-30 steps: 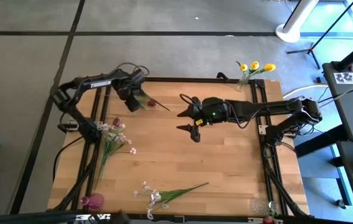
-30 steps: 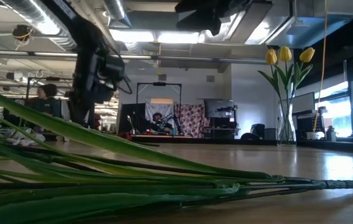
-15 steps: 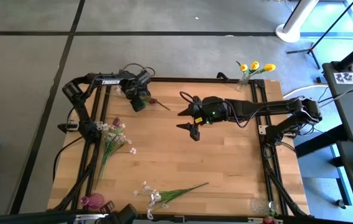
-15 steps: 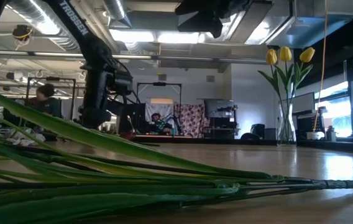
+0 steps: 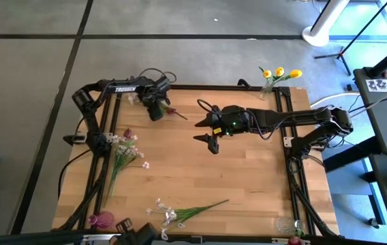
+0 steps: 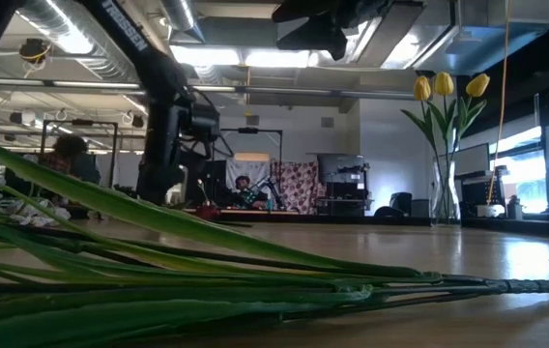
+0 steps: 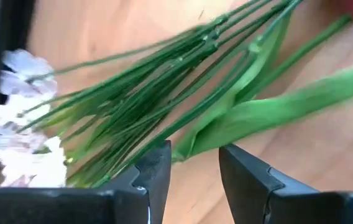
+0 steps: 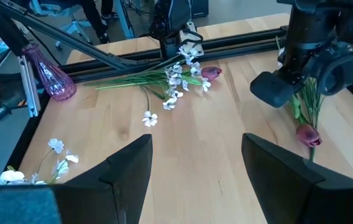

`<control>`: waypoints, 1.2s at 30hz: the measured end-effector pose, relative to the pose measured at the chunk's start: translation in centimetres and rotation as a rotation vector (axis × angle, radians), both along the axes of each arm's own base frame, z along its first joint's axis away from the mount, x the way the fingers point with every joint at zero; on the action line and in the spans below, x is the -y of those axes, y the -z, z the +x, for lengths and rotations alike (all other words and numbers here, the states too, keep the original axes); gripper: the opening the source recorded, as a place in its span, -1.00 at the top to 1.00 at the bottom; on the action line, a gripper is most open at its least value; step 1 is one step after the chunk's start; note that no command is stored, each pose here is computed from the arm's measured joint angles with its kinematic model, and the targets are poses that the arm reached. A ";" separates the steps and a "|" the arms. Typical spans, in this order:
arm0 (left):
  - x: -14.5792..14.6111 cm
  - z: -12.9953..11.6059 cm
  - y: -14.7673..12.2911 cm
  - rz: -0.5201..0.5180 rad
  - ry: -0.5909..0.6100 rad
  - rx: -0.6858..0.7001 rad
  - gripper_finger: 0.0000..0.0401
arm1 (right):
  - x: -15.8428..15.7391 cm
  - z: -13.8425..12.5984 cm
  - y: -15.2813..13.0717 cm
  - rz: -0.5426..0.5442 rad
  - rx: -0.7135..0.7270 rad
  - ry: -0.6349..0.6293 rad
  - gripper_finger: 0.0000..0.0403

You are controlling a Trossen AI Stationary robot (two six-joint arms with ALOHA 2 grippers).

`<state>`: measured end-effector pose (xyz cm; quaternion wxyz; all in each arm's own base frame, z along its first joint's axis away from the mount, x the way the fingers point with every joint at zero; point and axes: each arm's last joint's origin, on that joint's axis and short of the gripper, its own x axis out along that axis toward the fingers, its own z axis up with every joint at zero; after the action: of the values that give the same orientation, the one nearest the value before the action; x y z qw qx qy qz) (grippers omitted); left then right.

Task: Sort flowers into vase by color
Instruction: Put the top red tulip into the white crystal vase

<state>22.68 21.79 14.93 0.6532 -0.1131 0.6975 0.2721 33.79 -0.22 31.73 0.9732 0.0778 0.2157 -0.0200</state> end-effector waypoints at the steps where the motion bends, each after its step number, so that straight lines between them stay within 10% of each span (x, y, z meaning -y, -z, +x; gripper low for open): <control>1: -0.1 -0.1 0.5 -0.022 -0.006 -0.006 0.34 | 0.0 0.0 0.0 0.006 0.000 0.003 -0.23; 11: 0.6 0.9 2.2 -0.094 0.025 -0.024 0.38 | -0.5 0.0 0.0 0.030 0.000 -0.015 -0.23; 18: 2.2 2.1 1.4 -0.081 0.034 0.030 0.88 | -0.5 -0.3 -0.5 -0.019 0.021 -0.044 -0.23; 27: 5.1 2.7 -6.0 -0.065 0.000 0.412 0.96 | -0.4 -1.9 -3.4 -0.202 0.156 -0.094 -0.23; 36: 14.1 4.2 -17.2 -0.109 0.230 1.134 0.97 | -0.2 -3.3 -5.0 -0.397 0.199 -0.140 -0.23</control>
<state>26.84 7.71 32.14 0.9432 -0.1983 0.2596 0.0599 30.44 -0.04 36.70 0.9848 -0.1288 0.1154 0.0131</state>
